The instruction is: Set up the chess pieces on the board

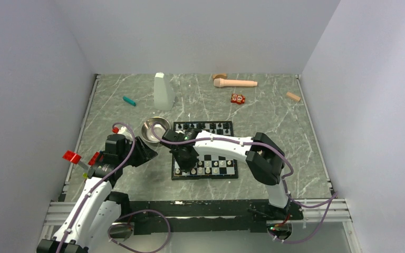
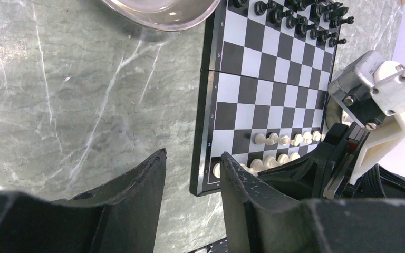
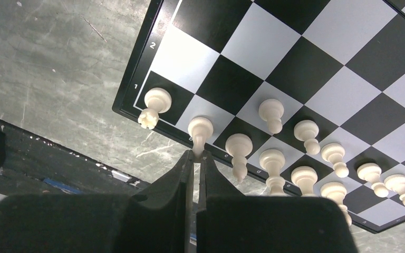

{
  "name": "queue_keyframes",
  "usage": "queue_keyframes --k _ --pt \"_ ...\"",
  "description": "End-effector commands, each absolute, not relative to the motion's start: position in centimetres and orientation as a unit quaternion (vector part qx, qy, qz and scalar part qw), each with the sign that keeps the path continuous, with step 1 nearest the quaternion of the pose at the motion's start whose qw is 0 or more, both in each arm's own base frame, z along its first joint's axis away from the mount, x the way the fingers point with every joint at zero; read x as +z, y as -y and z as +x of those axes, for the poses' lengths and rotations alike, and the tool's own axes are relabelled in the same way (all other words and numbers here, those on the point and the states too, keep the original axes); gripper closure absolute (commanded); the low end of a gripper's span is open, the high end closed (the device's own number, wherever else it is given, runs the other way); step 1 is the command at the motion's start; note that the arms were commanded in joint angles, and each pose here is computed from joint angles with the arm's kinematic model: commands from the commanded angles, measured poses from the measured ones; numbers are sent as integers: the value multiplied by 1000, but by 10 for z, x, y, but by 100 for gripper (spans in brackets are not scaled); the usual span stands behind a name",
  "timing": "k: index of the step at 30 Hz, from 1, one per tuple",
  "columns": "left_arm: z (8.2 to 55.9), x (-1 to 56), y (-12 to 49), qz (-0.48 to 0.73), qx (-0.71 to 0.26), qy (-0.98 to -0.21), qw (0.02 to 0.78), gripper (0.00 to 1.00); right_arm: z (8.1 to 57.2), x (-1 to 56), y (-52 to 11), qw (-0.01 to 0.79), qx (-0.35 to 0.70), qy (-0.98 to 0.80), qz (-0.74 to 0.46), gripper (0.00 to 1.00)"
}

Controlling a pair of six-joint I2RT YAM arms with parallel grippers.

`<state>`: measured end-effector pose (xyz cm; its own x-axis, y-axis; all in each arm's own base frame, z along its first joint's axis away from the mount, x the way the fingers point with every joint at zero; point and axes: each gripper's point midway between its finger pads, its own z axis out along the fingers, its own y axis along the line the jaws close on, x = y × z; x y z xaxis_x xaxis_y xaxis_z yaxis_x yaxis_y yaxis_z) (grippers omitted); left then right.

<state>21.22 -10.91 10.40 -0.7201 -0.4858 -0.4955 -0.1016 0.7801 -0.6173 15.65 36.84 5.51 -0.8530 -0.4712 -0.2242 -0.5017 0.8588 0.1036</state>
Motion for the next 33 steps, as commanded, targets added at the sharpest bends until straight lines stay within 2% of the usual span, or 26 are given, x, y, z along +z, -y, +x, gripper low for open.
queue_keyframes --k 1,8,15,19,27,30,33 --pt "218 113 110 -154 -295 -873 356 53 161 73 -377 125 101 -957 -242 100" --pt "218 112 111 -154 -298 -873 354 53 161 72 -378 123 102 -957 -241 99" --pt "217 112 110 -154 -296 -873 356 52 161 75 -378 128 107 -956 -240 75" --pt "218 112 111 -153 -298 -872 356 52 161 86 -383 137 125 -953 -239 66" --pt "218 114 110 -152 -296 -873 358 52 183 128 -376 207 135 -947 -203 63" --pt "219 115 110 -152 -295 -873 358 51 202 151 -348 242 135 -950 -146 62" --pt "219 115 111 -151 -296 -873 357 51 224 154 -294 254 127 -957 -58 61"
